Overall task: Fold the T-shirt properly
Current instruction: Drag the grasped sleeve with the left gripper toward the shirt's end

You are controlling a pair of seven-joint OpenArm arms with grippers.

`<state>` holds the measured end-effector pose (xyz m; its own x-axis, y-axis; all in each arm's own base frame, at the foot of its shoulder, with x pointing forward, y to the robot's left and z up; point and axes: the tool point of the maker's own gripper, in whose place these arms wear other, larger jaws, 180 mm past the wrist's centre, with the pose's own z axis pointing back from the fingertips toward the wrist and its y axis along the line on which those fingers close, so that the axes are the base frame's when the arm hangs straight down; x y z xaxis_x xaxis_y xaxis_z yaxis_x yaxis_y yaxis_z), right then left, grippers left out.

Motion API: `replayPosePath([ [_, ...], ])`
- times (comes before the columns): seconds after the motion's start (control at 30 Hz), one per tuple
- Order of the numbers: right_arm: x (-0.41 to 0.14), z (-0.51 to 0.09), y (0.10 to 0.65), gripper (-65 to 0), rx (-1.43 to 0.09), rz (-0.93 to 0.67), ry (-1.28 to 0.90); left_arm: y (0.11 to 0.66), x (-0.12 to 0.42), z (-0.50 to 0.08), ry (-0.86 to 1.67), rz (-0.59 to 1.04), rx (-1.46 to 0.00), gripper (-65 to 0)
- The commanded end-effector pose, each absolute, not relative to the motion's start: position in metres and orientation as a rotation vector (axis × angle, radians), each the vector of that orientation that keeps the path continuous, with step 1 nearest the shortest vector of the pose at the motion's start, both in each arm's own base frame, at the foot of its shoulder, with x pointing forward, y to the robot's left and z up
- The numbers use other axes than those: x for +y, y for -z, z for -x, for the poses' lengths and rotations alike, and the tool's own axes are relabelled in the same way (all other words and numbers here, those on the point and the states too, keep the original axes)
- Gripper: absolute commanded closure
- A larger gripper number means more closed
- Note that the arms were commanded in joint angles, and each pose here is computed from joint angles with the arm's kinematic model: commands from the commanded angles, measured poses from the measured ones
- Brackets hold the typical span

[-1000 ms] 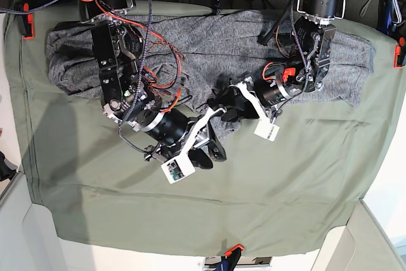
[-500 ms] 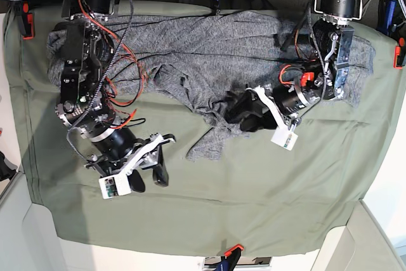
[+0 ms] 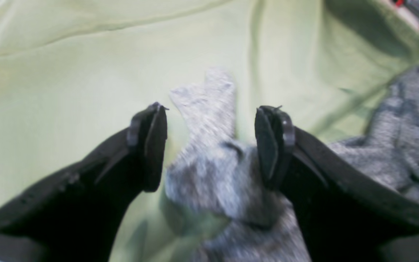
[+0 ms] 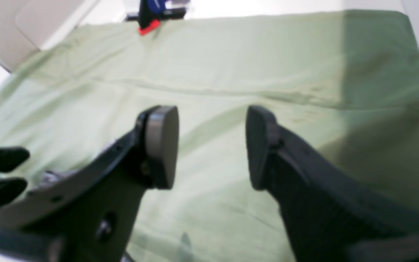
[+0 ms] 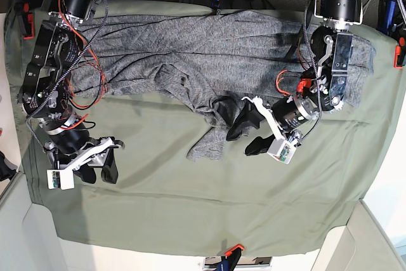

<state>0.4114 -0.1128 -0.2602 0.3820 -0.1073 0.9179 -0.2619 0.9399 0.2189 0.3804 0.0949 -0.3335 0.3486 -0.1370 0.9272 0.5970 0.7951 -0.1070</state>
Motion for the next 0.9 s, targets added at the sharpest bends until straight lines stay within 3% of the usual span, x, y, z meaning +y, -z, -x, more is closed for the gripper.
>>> replayPosePath([
  [0.0, -0.114, -0.418, 0.24, -30.1, -1.245, -0.365, -0.108, 0.312, 0.09, -0.395, 0.501, 0.499, -1.191, -40.6],
  [0.33, -0.114, -0.406, 0.26, -30.1, -1.189, -0.366, -0.101, 0.36, 0.062, -0.433, 0.439, 0.523, -1.042, -40.6],
  [0.73, -0.114, -0.397, 0.271, -30.1, -1.17, -0.373, -0.09, 0.409, 0.035, -0.414, 0.648, 0.335, -0.922, -40.3],
  [0.77, -0.114, -0.397, 0.271, -30.1, -1.17, -0.373, -0.089, 0.411, 0.039, -0.417, 0.644, 0.289, -0.925, -39.0],
  [0.8, -0.114, -0.397, 0.272, -30.1, -1.169, -0.372, -0.09, 0.413, 0.043, -0.42, 0.642, 0.248, -0.927, -33.4],
  [0.87, -0.114, -0.397, 0.271, -30.1, -1.169, -0.372, -0.09, 0.414, 0.048, -0.422, 0.652, 0.202, -0.927, -16.9],
])
